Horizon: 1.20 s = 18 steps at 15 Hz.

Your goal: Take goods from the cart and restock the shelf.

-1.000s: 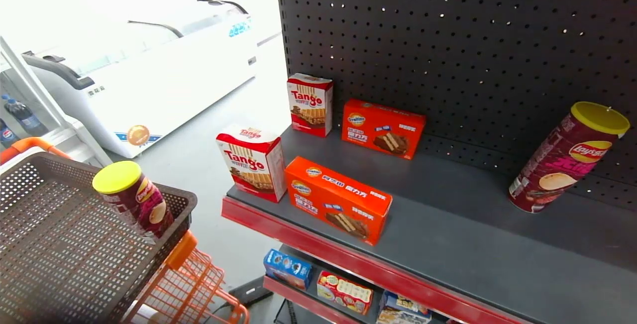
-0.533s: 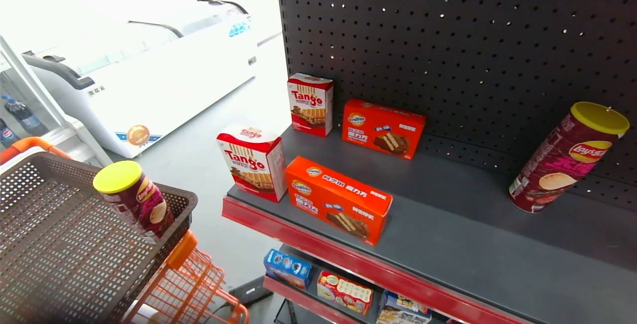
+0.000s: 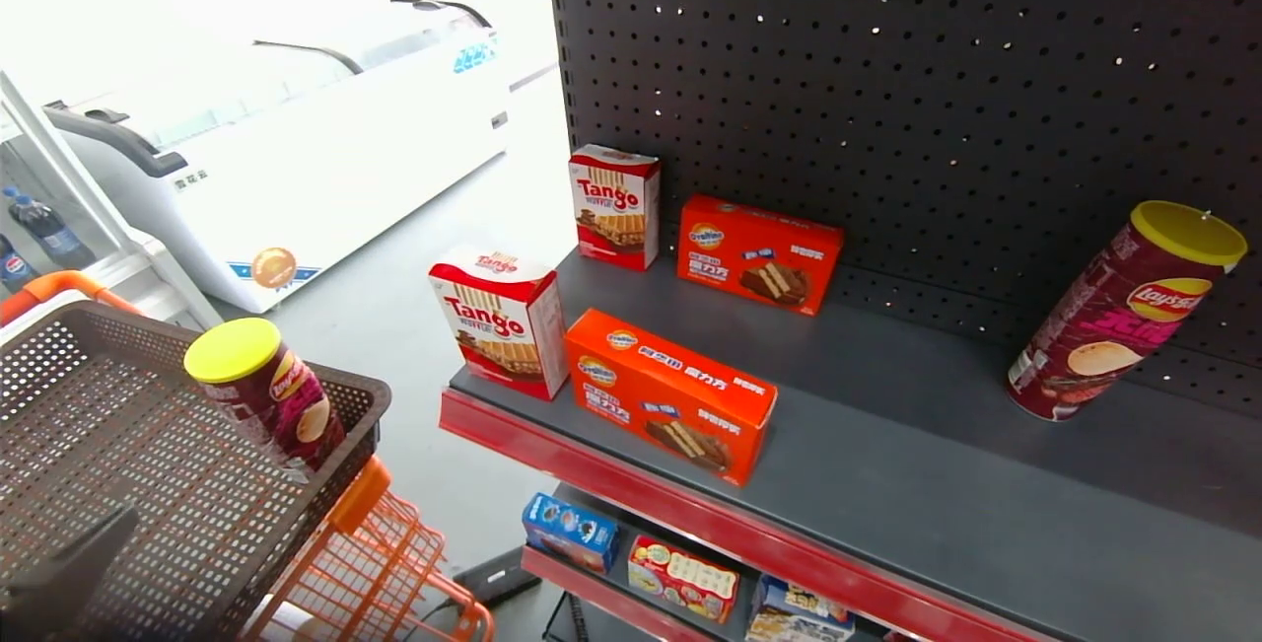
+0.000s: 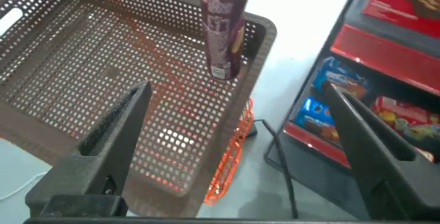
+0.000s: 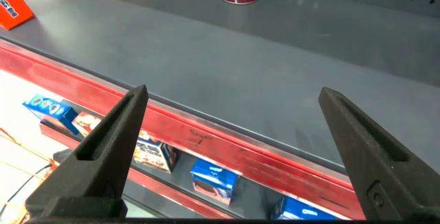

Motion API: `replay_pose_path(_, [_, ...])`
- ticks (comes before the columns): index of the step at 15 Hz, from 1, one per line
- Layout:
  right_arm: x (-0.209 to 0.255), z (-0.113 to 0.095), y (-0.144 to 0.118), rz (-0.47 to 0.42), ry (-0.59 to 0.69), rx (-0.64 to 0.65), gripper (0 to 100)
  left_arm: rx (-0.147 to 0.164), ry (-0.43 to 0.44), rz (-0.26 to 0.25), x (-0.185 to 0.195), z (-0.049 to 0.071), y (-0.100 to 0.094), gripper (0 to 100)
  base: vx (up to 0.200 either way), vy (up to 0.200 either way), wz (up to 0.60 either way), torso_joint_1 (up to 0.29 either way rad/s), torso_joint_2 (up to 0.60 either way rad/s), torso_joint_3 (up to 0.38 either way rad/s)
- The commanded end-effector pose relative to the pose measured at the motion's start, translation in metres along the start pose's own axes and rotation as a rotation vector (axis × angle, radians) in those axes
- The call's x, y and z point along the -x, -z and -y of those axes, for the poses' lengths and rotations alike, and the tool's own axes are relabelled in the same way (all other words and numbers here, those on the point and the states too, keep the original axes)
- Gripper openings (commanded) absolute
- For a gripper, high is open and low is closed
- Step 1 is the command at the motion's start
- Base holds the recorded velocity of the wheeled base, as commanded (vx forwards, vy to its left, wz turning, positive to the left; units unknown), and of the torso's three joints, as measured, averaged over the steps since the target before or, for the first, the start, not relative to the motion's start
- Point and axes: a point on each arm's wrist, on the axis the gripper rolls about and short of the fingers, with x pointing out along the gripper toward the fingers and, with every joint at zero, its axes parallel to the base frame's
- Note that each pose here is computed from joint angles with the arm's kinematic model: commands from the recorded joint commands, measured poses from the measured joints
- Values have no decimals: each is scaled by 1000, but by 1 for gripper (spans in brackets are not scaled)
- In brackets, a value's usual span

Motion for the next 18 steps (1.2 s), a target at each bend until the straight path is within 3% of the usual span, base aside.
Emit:
replay_pose_path(1, [0,0,0,1,-1,0,100,45,-6,-112,-58,-17,1,100,0,0,0,0,0,0])
replay_pose_path(3, [0,0,0,1,-1,0,100,41,13,-113,-78,-19,1,100,0,0,0,0,0,0])
replay_pose_path(5, [0,0,0,1,0,0,100,0,20,-109,-102,-21,8,100,0,0,0,0,0,0])
replay_pose_path(7, [0,0,0,1,-1,0,100,-25,45,-67,-124,-22,18,100,0,0,0,0,0,0])
replay_pose_path(8, [0,0,0,1,0,0,100,-62,57,-77,-136,-21,27,100,0,0,0,0,0,0])
replay_pose_path(10, [0,0,0,1,-1,0,100,-81,59,-53,-157,-23,37,100,0,0,0,0,0,0])
replay_pose_path(15, [0,0,0,1,0,0,100,-82,59,-4,-204,-27,49,100,0,0,0,0,0,0])
replay_pose_path(17, [0,0,0,1,-1,0,100,-81,71,12,-224,-25,53,100,0,0,0,0,0,0])
replay_pose_path(18, [0,0,0,1,-1,0,100,-70,84,44,-238,-22,52,100,0,0,0,0,0,0])
